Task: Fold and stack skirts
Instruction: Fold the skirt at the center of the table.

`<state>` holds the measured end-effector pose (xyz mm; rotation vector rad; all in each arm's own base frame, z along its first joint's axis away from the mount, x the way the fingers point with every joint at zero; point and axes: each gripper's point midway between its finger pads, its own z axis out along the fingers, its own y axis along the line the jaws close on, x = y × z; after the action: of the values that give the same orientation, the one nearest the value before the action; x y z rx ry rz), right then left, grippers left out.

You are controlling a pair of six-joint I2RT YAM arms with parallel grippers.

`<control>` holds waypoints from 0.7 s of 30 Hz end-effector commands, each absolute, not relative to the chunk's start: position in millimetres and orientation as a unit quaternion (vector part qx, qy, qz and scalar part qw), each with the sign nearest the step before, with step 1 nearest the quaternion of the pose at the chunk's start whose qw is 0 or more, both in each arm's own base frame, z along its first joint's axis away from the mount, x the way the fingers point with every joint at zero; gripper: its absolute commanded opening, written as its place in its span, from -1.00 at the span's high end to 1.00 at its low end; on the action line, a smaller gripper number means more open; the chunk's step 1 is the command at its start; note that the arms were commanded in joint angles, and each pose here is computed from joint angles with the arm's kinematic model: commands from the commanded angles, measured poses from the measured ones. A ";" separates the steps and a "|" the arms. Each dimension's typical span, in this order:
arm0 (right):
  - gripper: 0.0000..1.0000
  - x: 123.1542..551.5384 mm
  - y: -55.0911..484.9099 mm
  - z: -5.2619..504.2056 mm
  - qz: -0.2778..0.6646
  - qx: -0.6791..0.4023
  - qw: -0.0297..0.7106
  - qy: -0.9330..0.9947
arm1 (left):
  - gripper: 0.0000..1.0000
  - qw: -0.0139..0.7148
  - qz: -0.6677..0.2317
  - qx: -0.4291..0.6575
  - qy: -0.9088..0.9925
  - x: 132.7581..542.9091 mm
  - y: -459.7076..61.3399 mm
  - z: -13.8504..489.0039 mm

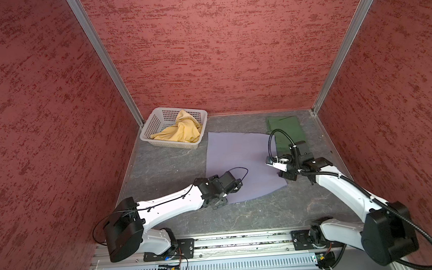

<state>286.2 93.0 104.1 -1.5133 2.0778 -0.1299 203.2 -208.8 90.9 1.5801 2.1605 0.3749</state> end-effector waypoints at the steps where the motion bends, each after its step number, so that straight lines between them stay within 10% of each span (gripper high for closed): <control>1: -0.19 268.5 86.1 95.6 -0.053 -0.576 0.245 0.778 | -0.69 0.227 0.120 0.560 0.788 197.5 -213.2 92.3; 21: -0.19 251.7 90.7 101.2 -0.048 -0.605 0.240 0.758 | -0.60 0.222 0.159 0.528 0.804 203.7 -194.1 72.4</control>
<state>260.7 92.8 104.0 -1.6031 2.0792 -0.1222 199.4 -198.1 74.6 1.5100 2.2030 0.4198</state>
